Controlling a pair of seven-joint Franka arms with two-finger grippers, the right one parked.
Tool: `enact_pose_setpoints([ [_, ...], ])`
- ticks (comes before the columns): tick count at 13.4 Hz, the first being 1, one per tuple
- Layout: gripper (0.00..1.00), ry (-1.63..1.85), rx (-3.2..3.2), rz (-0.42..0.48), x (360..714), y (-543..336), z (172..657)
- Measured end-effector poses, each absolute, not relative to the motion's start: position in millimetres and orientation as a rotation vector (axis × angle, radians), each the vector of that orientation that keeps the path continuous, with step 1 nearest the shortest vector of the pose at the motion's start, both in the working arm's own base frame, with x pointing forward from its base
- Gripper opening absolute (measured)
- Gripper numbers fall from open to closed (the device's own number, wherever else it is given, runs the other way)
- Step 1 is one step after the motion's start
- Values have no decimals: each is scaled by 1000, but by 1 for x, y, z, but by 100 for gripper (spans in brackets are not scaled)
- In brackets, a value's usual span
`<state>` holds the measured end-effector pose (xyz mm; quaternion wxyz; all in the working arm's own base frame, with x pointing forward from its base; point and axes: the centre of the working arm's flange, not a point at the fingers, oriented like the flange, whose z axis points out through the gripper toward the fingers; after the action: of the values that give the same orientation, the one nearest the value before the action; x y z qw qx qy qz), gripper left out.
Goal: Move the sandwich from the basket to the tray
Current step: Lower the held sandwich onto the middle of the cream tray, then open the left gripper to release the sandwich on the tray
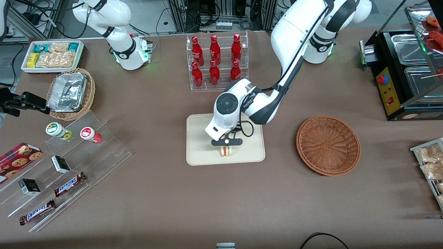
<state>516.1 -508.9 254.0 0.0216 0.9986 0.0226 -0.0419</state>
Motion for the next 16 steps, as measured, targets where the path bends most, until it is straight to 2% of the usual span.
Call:
enact_pose_setpoints([
  [4, 15, 96, 3095, -131, 516, -509, 250],
  [5, 22, 98, 3094, -131, 516, -509, 250],
  [9, 61, 100, 3092, -128, 517, -510, 251],
  [11, 83, 100, 3090, -124, 517, -510, 253],
  [13, 100, 100, 3082, -112, 519, -512, 258],
  [16, 100, 99, 3061, -73, 524, -515, 285],
])
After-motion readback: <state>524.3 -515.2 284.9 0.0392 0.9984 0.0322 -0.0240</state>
